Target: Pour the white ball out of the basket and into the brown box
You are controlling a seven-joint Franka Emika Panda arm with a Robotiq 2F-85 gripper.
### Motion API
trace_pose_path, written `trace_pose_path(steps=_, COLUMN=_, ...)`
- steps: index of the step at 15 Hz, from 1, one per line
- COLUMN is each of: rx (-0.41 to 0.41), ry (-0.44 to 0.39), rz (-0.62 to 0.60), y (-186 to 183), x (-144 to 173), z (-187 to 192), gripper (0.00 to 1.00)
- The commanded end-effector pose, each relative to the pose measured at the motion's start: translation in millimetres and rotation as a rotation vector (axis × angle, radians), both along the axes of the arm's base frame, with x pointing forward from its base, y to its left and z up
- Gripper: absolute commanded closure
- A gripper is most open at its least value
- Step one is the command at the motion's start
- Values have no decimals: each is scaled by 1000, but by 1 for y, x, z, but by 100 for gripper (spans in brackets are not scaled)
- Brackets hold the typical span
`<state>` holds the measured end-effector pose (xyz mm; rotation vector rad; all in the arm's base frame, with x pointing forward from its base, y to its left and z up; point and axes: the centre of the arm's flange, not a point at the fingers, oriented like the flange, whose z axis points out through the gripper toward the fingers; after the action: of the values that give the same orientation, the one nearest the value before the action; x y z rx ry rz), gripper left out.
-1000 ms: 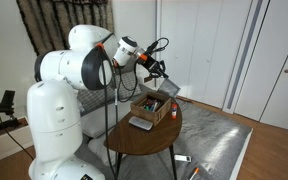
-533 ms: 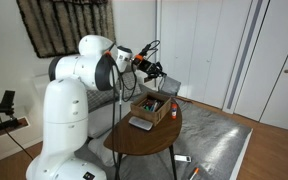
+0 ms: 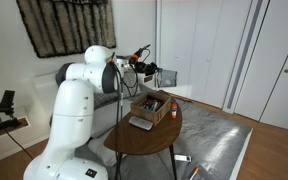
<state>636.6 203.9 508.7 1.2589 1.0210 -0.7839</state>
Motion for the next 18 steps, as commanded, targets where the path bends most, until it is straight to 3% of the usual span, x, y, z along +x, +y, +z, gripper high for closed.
trace_pose_path(steps=1, rx=-124, ry=92, rz=25, y=25, x=8, z=5, gripper=98)
trace_pose_path(steps=4, rx=-125, ry=131, rz=32, y=29, x=6, z=-1, gripper=98)
trace_pose_path(steps=8, rx=81, ry=68, rz=-38, y=-11, x=2, z=21, gripper=98)
trace_pose_path(steps=11, rx=208, ry=23, rz=-109, y=-52, x=-17, z=71, gripper=98)
trace_pose_path(steps=15, rx=395, ry=-41, rz=-202, y=-84, x=-61, z=132, gripper=98)
trace_pose_path(steps=18, rx=546, ry=-79, rz=-274, y=-92, x=-91, z=135, gripper=98)
